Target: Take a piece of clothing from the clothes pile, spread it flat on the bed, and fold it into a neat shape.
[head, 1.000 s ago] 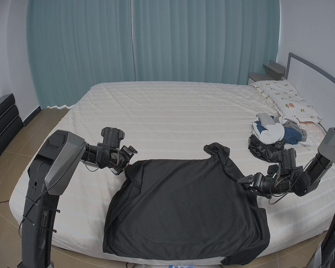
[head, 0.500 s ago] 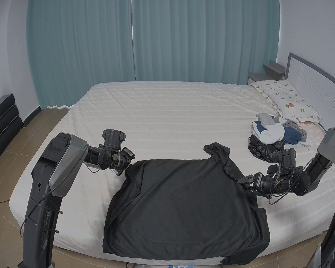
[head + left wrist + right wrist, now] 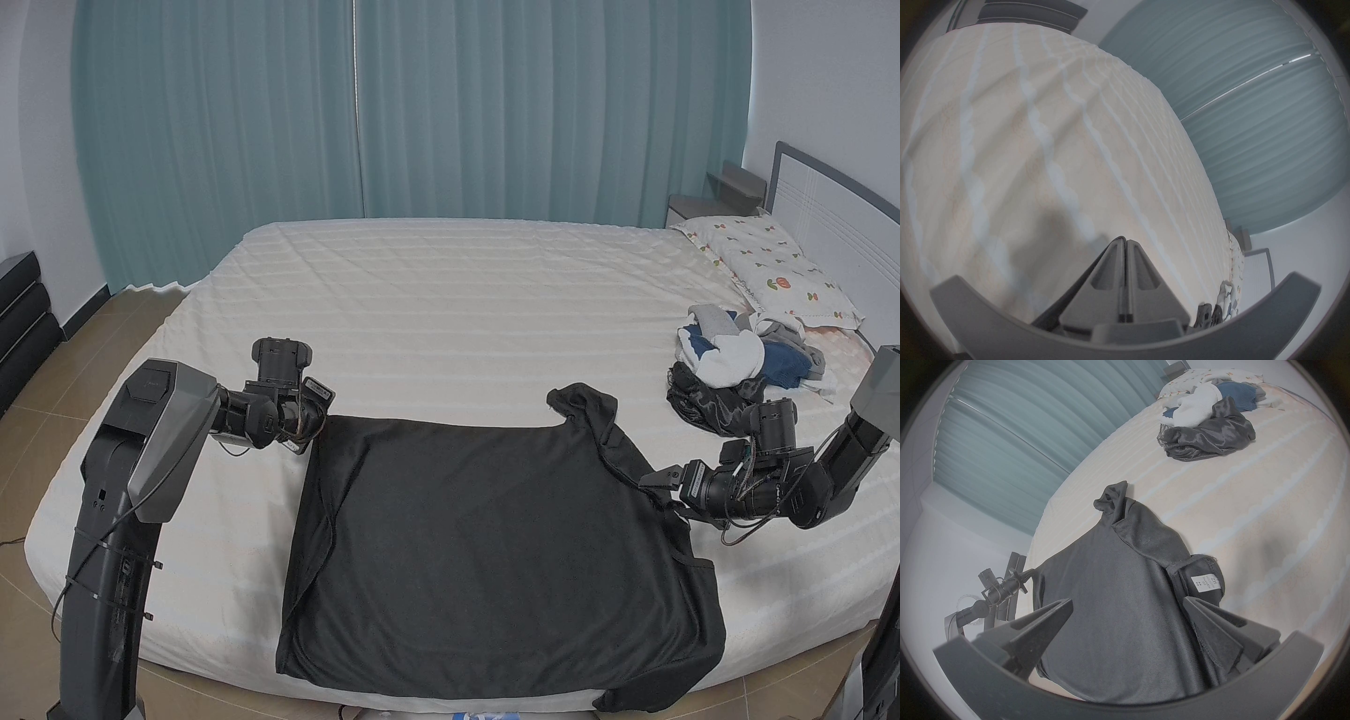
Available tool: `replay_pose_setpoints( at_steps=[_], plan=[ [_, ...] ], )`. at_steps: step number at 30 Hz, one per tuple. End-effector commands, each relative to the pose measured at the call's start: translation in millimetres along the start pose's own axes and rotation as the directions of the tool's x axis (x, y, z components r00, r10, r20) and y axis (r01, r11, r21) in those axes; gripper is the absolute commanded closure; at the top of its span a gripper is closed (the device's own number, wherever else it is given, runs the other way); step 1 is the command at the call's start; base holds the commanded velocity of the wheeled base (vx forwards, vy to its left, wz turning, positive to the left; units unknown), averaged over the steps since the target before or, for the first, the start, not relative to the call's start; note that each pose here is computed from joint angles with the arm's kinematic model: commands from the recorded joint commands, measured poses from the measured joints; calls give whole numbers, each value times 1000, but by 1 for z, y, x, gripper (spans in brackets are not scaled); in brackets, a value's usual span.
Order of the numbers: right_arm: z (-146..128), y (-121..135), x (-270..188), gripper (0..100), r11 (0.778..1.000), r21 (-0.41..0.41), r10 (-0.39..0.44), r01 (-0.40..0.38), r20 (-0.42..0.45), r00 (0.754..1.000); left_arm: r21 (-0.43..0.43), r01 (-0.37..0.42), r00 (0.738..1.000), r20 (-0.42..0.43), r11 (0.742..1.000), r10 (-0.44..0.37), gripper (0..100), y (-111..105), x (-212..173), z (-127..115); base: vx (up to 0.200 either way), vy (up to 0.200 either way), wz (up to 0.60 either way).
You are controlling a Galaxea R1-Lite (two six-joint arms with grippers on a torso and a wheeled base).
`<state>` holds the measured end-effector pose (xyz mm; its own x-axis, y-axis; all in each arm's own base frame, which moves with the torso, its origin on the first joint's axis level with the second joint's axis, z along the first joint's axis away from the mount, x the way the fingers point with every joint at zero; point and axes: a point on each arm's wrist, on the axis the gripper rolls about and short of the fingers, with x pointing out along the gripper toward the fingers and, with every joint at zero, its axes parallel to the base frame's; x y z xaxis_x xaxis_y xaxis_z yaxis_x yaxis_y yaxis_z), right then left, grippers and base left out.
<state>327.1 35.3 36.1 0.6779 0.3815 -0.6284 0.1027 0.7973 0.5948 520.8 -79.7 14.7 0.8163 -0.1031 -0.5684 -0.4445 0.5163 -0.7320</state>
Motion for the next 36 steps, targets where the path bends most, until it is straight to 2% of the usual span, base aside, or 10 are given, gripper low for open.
replay_pose_setpoints(
  at_steps=[1,12,13,19,22,24,30,32,34,36],
  plan=[
    [-1,-1,1,0,1000,2,-3,3,-5,1000,-10,-8,1000,20,1000,8,100,6,5,6,0,0,0],
    [1,-1,1,0,1000,2,-1,1,3,1000,-17,-7,999,35,1000,7,100,8,9,10,0,0,0],
    [1,0,1,0,1000,1,1,-1,5,1000,-19,-7,999,35,1000,7,0,8,9,10,0,0,0],
    [7,10,-4,0,998,27,49,-50,67,997,-55,-8,999,45,998,11,0,9,8,16,0,0,0],
    [8,15,5,0,998,44,39,-43,93,995,-119,-11,999,49,993,17,0,11,4,24,0,0,0],
    [10,23,21,0,1000,29,-1,-3,129,992,-166,-1,999,46,986,8,0,9,-4,32,0,0,0],
    [13,51,63,0,993,-53,-92,107,236,967,-175,-5,1000,-13,984,3,0,10,-18,32,0,0,0],
    [13,59,78,0,982,-111,-124,155,246,961,-175,-13,999,-39,985,6,0,12,-22,30,0,0,0],
    [13,59,81,0,979,-120,-129,162,247,961,-175,-12,999,-41,985,5,0,12,-23,30,0,0,0],
    [12,65,112,0,952,-188,-185,240,270,945,-176,-6,998,-58,984,-4,0,12,-24,30,0,0,0]
  ],
)
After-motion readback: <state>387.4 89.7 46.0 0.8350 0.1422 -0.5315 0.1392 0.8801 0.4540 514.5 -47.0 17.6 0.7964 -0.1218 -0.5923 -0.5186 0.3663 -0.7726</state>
